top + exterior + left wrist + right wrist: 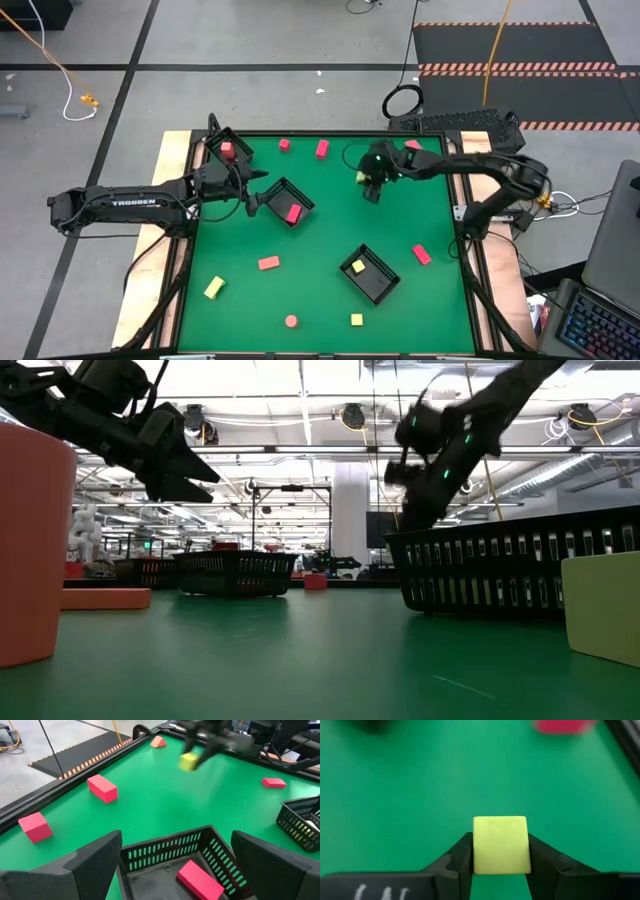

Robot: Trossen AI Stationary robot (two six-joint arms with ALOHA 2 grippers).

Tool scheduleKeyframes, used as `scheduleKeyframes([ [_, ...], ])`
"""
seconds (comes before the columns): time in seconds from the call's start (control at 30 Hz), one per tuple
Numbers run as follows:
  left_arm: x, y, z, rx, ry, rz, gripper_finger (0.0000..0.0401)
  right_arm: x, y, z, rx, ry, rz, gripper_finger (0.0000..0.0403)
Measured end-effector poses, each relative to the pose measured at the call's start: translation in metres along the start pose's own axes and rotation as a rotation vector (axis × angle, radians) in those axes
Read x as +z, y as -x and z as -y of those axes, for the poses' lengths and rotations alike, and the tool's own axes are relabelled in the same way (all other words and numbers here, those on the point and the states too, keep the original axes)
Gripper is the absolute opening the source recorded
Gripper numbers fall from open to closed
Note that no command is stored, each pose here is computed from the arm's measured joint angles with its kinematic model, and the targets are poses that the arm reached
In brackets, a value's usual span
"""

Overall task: Sort & place blocks by color
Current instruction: Put the light green block into the bottom black bin

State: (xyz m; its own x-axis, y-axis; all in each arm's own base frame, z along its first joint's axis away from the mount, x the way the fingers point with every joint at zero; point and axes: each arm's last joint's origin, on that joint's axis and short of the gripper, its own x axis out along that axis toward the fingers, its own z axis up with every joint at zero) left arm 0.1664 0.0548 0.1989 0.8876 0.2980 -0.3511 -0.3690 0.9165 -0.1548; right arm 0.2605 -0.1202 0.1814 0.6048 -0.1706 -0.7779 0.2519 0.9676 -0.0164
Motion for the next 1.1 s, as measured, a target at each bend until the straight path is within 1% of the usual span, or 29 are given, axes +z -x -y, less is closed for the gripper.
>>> scheduleKeyframes([
  [0.1, 0.0, 0.0, -0.001, 0.023, 0.021, 0.004, 0.0376, 0.006, 0.019, -0.025, 0.076, 0.035, 0.038, 0.0122],
  [0.2, 0.0, 0.0, -0.001, 0.038, 0.035, 0.007, 0.0376, 0.006, 0.031, -0.049, 0.127, 0.065, 0.025, 0.0122],
  [0.27, 0.0, 0.0, -0.001, 0.04, 0.043, 0.008, 0.0376, 0.003, 0.035, -0.066, 0.167, 0.092, 0.001, 0.0122],
  [0.37, 0.0, 0.0, -0.001, 0.041, 0.045, 0.008, 0.0376, -0.001, 0.039, -0.093, 0.231, 0.167, -0.019, 0.0122],
  [0.53, 0.0, 0.0, -0.001, 0.047, 0.059, 0.011, 0.0376, -0.008, 0.045, -0.131, 0.266, 0.293, -0.02, 0.0122],
  [0.63, 0.0, 0.0, -0.001, 0.047, 0.078, 0.011, 0.0376, -0.012, 0.048, -0.146, 0.267, 0.307, -0.022, 0.0122],
  [0.87, 0.0, 0.0, -0.001, 0.047, 0.099, 0.012, 0.0376, -0.022, 0.056, -0.173, 0.338, 0.307, -0.038, 0.0122],
  [1.1, 0.0, 0.0, -0.001, 0.047, 0.104, 0.012, 0.0376, -0.032, 0.06, -0.188, 0.371, 0.292, -0.061, 0.0122],
])
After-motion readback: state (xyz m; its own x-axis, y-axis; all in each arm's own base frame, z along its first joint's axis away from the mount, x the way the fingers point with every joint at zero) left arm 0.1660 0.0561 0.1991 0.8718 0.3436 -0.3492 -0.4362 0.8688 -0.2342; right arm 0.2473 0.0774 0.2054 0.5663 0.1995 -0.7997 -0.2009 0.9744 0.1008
